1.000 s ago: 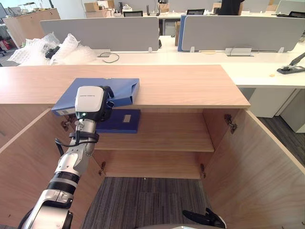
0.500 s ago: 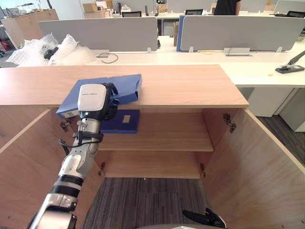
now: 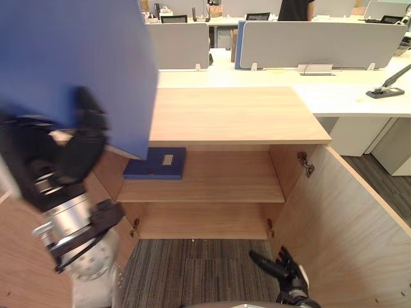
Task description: Walk over to the cabinet, pick up the folder, carry it to the office cabinet, place the folder inside the office cabinet, then close the office cabinet door
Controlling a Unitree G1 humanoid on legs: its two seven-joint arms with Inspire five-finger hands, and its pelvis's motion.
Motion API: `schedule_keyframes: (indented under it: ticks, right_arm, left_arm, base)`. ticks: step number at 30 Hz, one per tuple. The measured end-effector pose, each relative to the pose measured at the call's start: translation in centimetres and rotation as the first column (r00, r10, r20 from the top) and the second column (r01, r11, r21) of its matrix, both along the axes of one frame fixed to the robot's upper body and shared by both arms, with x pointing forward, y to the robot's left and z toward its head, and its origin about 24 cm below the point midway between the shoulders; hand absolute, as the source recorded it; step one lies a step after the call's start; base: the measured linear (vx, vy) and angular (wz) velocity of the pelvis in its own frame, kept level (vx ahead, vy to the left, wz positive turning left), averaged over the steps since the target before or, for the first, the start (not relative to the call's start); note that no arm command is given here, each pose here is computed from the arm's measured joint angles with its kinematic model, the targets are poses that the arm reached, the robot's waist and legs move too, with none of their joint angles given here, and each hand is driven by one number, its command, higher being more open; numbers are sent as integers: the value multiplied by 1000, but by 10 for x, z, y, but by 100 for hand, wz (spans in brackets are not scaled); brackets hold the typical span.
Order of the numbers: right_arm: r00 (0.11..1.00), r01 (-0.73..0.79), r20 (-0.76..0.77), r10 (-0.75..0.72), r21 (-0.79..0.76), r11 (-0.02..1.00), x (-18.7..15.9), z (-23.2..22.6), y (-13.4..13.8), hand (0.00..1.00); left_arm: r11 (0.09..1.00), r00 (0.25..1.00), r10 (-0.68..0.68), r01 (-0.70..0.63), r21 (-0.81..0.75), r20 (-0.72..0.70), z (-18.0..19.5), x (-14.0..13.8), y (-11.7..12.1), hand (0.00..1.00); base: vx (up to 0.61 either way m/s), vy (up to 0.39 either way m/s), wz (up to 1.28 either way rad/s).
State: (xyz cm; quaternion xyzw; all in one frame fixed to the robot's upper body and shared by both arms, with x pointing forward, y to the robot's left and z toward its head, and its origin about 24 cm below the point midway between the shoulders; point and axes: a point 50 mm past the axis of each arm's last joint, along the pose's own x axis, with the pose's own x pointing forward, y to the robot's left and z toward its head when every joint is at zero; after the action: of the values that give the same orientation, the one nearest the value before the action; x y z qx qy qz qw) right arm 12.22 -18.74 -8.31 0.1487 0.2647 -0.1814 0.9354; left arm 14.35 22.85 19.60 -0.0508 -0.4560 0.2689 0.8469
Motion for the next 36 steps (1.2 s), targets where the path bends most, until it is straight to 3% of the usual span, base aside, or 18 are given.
schedule_keyframes:
  ticks: [4,7,11,14,19,24,26,36]
  right_arm:
    - [956,80,286,-73,-15,997,22,54,-10,100]
    - [861,127,499,-103,-15,992,33,100,-19,100]
    - [682,139,725,-91,-6,990,43,155,-31,100]
    - [523,101,852,29,-96,990,61,198,-43,100]
    - [310,-70,912,269,-260,963,97,254,-37,100]
    - [121,-369,854,506,-435,822,140,293,-1,100]
    - [96,-450,839,536,-443,775,147,296,8,100]
    - [120,-549,779,615,-464,696,162,311,6,100]
  left_arm:
    - [996,995,-11,19,-83,104,4,-22,13,0]
    - [991,989,-56,72,-116,137,3,-27,15,0]
    - [989,987,-99,112,-100,129,2,-25,14,0]
    - [982,980,-179,184,-52,81,0,-12,10,0]
    - [931,929,-344,356,77,-133,-14,27,-5,0]
    - [769,791,-438,576,279,-427,-34,52,-39,0]
    - [714,756,-446,623,319,-478,-37,52,-45,0]
    - [686,748,-404,629,366,-527,-33,53,-36,0]
  base:
    - [0,0,1]
    - [0,0,0]
    - [0,0,0]
    - [0,0,0]
    - [-18,-4,-2]
    - [0,0,0]
    - [0,0,0]
    - [-10,-2,0]
